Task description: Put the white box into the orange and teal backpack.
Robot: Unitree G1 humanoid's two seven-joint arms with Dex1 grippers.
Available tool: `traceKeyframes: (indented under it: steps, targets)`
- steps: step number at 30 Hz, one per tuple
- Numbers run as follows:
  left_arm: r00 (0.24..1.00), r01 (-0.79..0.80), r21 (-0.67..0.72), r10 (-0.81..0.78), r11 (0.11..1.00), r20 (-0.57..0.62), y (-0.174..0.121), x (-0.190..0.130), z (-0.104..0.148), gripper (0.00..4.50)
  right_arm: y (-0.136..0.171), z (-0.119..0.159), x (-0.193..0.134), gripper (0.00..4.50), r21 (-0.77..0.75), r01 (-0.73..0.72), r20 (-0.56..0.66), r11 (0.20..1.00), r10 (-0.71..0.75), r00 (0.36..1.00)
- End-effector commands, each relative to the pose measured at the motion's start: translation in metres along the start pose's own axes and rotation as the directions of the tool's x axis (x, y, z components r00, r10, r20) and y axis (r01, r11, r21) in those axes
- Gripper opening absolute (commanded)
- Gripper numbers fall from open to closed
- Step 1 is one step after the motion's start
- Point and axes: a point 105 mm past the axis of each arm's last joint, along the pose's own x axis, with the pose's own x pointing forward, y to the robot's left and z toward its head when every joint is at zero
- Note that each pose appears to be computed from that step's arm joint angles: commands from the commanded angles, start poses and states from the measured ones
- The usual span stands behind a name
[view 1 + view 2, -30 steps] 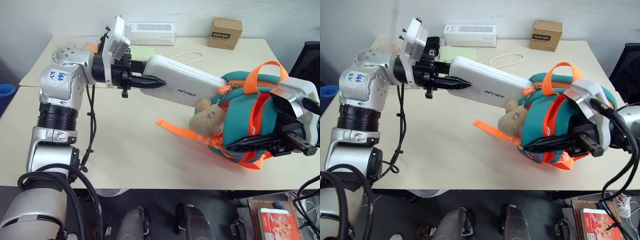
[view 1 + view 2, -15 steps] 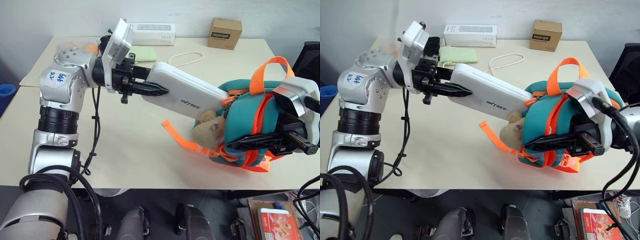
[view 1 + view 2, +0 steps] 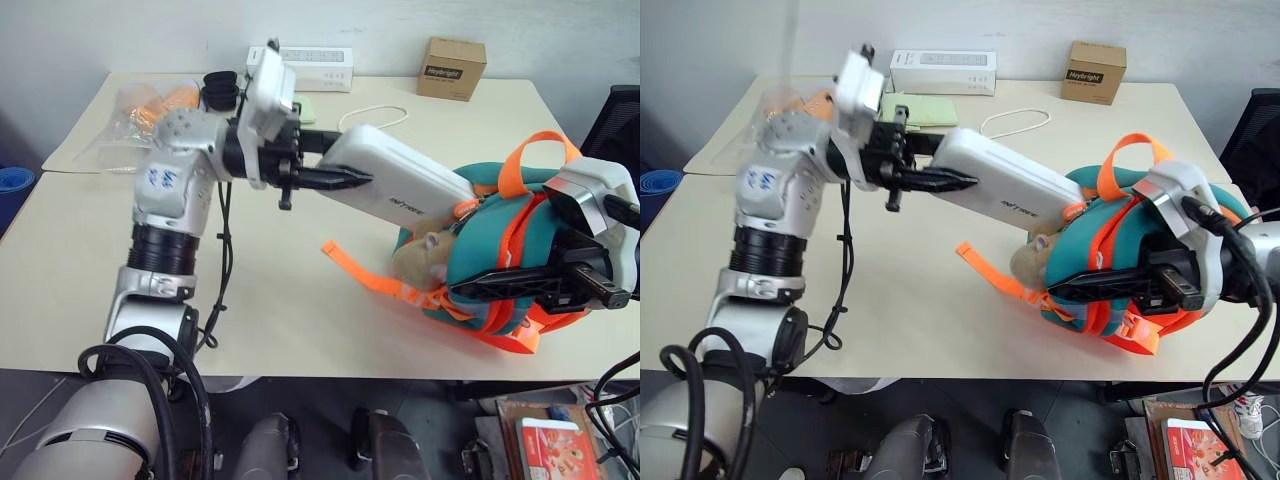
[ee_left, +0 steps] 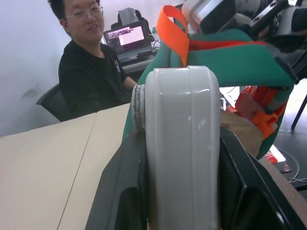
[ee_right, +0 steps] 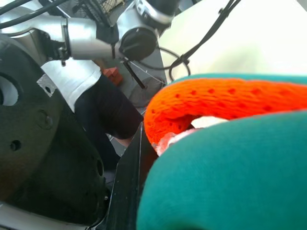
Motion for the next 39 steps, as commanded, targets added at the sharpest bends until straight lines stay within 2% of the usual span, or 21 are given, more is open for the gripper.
traceKeyframes:
  steps: [1, 6, 9, 14, 18, 25, 31, 39]
  targets:
    - [0.99, 0.077, -0.017, -0.078, 0.997, -0.114, -0.011, 0.008, -0.026, 1.32, 0.016, 0.007, 0.004, 0.01, -0.057, -0.054, 0.011, 0.997, 0.055, 0.998]
    - [0.994, 0.033, -0.051, -0.038, 0.998, -0.098, -0.004, -0.009, -0.022, 1.32, 0.017, 0.005, 0.004, 0.01, -0.052, -0.047, 0.012, 0.998, 0.047, 0.999]
    - [0.999, 0.007, -0.084, -0.011, 0.996, -0.042, 0.001, -0.016, -0.01, 1.32, 0.023, 0.006, 0.002, 0.01, -0.056, -0.054, -0.005, 0.997, 0.054, 0.999]
    - [0.994, -0.033, -0.148, 0.048, 0.988, 0.097, 0.012, -0.027, 0.024, 1.32, 0.039, 0.018, -0.005, 0.01, -0.105, -0.076, -0.031, 0.992, 0.073, 0.997]
    - [0.988, -0.025, -0.176, 0.05, 0.984, 0.143, 0.013, -0.029, 0.035, 1.32, 0.036, 0.021, -0.013, 0.01, -0.151, -0.015, -0.031, 0.988, 0.011, 0.999]
    - [0.989, -0.007, -0.166, 0.031, 0.986, 0.144, 0.01, -0.02, 0.033, 1.32, 0.027, 0.019, -0.028, 0.01, -0.227, 0.067, -0.078, 0.972, -0.087, 0.993]
    - [0.985, 0.065, -0.167, -0.036, 0.984, 0.169, 0.004, -0.005, 0.032, 1.32, 0.029, 0.021, -0.035, 0.01, -0.251, 0.055, -0.091, 0.966, -0.081, 0.993]
    - [0.987, 0.16, -0.132, -0.156, 0.978, 0.041, -0.017, 0.018, -0.008, 1.32, 0.021, 0.018, -0.04, 0.01, -0.249, 0.074, -0.085, 0.966, -0.097, 0.992]
